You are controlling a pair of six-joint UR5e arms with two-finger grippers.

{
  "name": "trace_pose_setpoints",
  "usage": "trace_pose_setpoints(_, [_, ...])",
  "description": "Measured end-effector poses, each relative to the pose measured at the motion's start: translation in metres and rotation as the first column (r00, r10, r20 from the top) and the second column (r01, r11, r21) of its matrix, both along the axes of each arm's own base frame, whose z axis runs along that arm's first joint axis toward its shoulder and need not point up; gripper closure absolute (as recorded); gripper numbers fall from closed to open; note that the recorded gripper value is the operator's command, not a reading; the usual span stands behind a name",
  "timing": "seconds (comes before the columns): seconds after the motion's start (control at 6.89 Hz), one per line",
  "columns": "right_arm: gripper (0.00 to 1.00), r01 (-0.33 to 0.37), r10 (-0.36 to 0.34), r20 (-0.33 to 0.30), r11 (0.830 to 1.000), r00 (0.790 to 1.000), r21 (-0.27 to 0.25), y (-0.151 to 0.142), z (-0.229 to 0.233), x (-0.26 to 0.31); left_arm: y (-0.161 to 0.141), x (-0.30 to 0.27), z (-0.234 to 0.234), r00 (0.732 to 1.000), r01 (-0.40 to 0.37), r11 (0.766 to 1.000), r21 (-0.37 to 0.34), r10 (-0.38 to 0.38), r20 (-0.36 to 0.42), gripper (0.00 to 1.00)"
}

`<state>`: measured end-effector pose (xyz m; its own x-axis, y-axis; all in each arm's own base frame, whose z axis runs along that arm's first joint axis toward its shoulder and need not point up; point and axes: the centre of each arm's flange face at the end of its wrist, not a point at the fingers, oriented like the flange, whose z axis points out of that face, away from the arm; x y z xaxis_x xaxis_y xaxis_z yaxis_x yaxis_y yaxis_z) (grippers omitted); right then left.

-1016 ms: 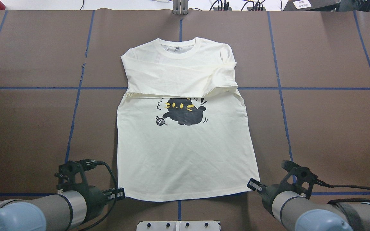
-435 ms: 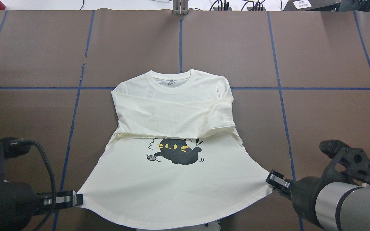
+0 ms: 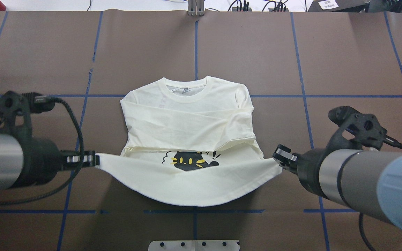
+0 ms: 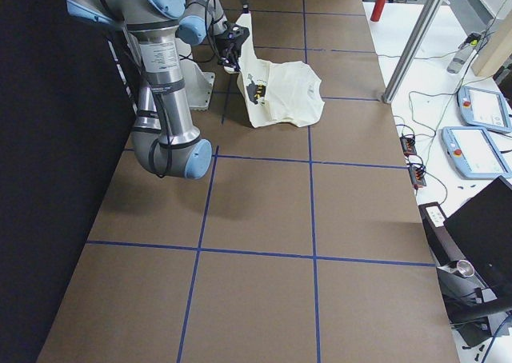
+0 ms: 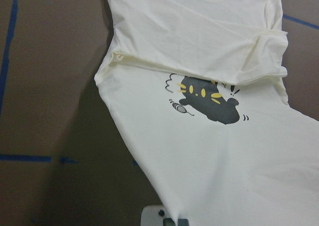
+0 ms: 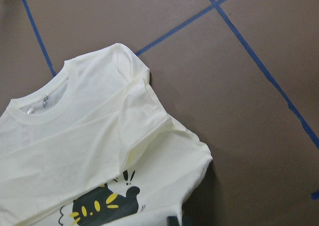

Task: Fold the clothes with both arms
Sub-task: 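Lift the hem with both grippers and fold it toward the collar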

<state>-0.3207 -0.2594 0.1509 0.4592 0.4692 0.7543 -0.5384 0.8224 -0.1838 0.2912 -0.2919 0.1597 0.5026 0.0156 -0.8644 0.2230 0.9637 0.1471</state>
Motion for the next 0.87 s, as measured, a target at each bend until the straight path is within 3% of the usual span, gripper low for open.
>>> trace_pose_setpoints(0.44, [1.0, -0.053, 0.056, -0.089, 0.998, 0.995, 0.034, -0.088, -0.008, -0.039, -0.112, 0.019, 0.021, 0.986, 0.06, 0.996, 0.06, -0.069, 0.152, 1.0])
trace_pose_setpoints(0.87, [1.0, -0.062, 0.068, -0.113, 0.996, 0.991, 0.057, -0.181, 0.032, -0.09, -0.185, 0.066, 0.057, 0.973, 0.083, 0.995, 0.053, -0.093, 0.213, 1.0])
